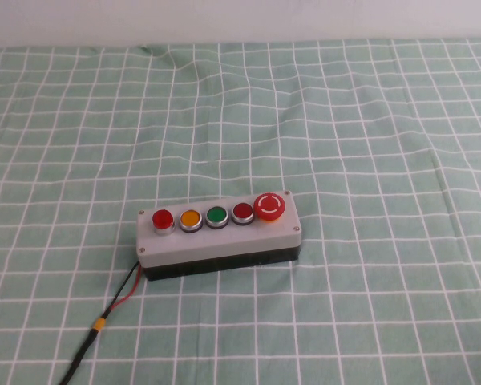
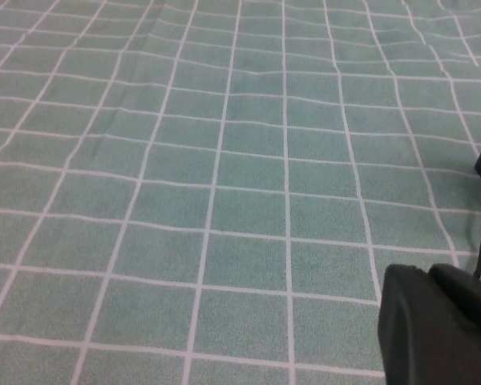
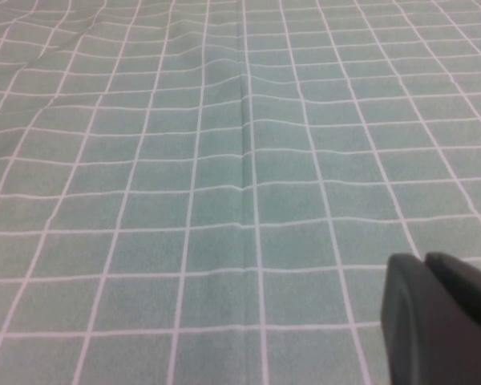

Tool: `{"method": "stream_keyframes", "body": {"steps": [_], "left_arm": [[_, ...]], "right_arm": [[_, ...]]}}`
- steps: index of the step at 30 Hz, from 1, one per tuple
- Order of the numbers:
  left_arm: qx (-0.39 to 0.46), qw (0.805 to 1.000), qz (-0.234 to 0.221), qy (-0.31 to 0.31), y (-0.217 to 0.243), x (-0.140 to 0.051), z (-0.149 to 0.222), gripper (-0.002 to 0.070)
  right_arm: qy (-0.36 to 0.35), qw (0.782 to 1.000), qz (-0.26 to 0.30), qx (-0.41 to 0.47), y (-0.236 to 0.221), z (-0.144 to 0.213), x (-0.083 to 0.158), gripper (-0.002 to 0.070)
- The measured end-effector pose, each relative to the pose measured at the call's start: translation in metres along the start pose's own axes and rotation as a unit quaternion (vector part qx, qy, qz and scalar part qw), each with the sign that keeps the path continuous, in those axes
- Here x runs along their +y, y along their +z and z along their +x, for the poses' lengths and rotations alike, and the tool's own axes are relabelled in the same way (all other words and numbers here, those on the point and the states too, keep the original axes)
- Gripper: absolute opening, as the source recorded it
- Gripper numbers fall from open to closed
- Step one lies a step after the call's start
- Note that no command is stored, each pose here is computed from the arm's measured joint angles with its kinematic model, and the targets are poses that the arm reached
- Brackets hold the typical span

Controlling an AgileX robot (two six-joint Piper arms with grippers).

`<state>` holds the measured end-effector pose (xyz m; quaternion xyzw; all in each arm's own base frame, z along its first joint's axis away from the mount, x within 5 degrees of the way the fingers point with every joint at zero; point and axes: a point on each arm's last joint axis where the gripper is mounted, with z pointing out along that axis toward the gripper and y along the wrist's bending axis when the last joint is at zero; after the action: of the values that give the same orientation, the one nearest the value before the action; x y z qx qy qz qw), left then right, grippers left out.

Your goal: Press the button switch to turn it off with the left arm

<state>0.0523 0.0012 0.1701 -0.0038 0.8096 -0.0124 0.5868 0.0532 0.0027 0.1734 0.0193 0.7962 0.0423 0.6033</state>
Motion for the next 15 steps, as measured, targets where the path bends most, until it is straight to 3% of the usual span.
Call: {"method": "stream_keyframes", "body": {"steps": [15], "left_arm": [[0.001,1.0,0.001,-0.005,0.0,-0.0003,0.0002,-0.0002]], "right_arm": [[0.0,1.0,0.0,0.0,0.0,0.0,0.0,-0.0017]]}}
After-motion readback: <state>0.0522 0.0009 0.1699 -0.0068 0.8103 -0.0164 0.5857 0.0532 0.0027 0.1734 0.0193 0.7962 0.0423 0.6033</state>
